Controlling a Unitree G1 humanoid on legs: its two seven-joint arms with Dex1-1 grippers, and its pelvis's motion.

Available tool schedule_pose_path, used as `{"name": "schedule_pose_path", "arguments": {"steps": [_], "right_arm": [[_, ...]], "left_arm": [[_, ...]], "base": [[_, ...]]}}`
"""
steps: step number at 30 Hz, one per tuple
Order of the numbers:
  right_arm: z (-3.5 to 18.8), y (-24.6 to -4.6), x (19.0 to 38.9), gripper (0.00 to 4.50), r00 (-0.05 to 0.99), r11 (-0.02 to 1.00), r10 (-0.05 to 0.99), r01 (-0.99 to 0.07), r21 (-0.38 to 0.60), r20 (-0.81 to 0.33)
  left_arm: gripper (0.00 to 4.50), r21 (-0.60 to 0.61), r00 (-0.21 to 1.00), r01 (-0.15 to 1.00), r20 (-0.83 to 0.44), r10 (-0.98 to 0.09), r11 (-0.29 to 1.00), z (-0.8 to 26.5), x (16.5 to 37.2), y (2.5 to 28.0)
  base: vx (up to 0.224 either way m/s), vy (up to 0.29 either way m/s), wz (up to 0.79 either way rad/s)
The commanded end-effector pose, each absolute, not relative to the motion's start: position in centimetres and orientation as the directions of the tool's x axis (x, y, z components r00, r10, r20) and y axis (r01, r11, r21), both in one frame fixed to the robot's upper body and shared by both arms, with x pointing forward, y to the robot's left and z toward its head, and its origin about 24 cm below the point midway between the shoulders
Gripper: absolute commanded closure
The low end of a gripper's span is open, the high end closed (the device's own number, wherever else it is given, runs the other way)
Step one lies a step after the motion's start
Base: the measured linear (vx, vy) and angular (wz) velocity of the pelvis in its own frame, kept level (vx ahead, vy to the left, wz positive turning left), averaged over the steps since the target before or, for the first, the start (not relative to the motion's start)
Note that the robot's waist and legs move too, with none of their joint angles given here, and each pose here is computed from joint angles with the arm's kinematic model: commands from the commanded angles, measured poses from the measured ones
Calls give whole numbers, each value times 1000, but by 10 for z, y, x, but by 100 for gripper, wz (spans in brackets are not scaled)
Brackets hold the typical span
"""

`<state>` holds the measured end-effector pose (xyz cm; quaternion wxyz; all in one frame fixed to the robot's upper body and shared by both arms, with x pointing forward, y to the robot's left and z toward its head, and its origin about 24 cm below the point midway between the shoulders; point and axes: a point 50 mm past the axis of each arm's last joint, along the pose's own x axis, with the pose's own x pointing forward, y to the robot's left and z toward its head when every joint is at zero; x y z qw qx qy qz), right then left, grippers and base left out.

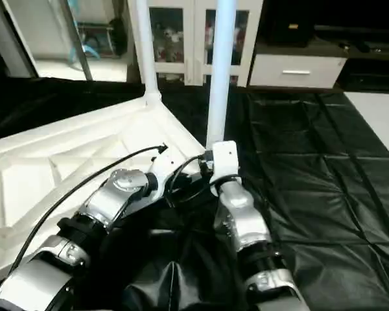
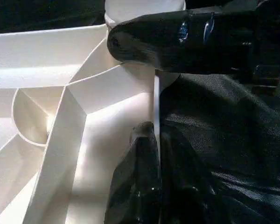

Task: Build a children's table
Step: Rotate leg to tighten

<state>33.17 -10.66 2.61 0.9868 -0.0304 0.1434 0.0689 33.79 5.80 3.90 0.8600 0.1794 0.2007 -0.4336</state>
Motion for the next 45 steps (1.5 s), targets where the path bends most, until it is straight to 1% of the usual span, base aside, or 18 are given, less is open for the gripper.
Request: {"name": "schedule_pose_path", "arguments": {"steps": [1, 3, 5, 6, 8, 10, 12, 14, 17, 18, 21, 23, 25, 26, 35, 39, 44, 45], "right_arm": [[3, -114, 322, 180, 922, 990, 60, -104, -97, -383], [11, -105, 324, 180, 935, 984, 140, -169, -61, -326], [17, -105, 325, 180, 945, 984, 147, -169, -51, -292], [21, -106, 325, 145, 952, 985, 149, -165, -39, -268], [25, -110, 324, 110, 954, 982, 168, -183, -38, -248], [29, -117, 321, 110, 949, 974, 203, -221, -48, -242], [31, -124, 317, 85, 928, 956, 272, -290, -35, -255], [34, -131, 315, 67, 920, 943, 304, -328, -61, -248], [40, -137, 307, 67, 843, 864, 468, -500, -64, -266], [43, -139, 301, 67, 782, 804, 555, -592, -57, -284], [47, -144, 294, 67, 712, 730, 633, -680, -69, -304], [53, -153, 282, 67, 599, 614, 726, -786, -75, -338], [56, -159, 276, 67, 529, 540, 763, -838, -84, -372], [58, -166, 271, 67, 461, 469, 787, -879, -87, -410], [65, -176, 264, 67, 290, 304, 812, -951, -57, -507], [65, -177, 264, 67, 255, 274, 813, -961, -43, -524], [66, -176, 267, 67, 252, 275, 822, -961, -32, -511], [66, -176, 267, 84, 254, 277, 823, -960, -32, -507]], "left_arm": [[450, 124, 603, 756, -513, -611, 642, 25, 338, 75], [450, 123, 592, 766, -518, -617, 632, 22, 336, 76], [450, 122, 588, 769, -520, -619, 628, 21, 335, 77], [450, 122, 584, 772, -524, -621, 623, 20, 335, 77], [450, 122, 573, 781, -530, -625, 612, 19, 333, 80], [450, 115, 545, 802, -545, -637, 587, 16, 330, 83], [450, 99, 501, 831, -561, -659, 547, 14, 325, 85], [450, 73, 444, 864, -578, -684, 499, 12, 318, 87], [450, 23, 321, 921, -609, -726, 388, 8, 305, 90], [450, -6, 254, 944, -622, -740, 329, 6, 299, 92], [450, -31, 186, 964, -627, -757, 263, 6, 292, 94], [450, -83, 58, 987, -620, -783, 138, 9, 279, 95], [450, -118, -26, 991, -610, -792, 58, 11, 271, 94], [450, -145, -84, 989, -609, -789, 7, 12, 266, 94], [450, -153, -121, 988, -623, -773, -32, 16, 263, 95], [450, -151, -118, 988, -625, -771, -29, 18, 263, 96], [450, -147, -106, 989, -626, -772, -17, 18, 264, 97], [450, -147, -105, 989, -626, -772, -15, 18, 264, 97]], "base": [[0, 0, 0], [0, 0, 0], [0, 0, 0], [0, 0, 0], [0, 0, 0], [0, 0, 0], [0, 0, 0], [0, 0, 0], [0, 0, 0], [0, 0, 0], [0, 0, 0], [0, 0, 0], [0, 0, 0], [0, 0, 0], [0, 0, 0], [0, 0, 0], [0, 0, 0], [0, 0, 0]]}}
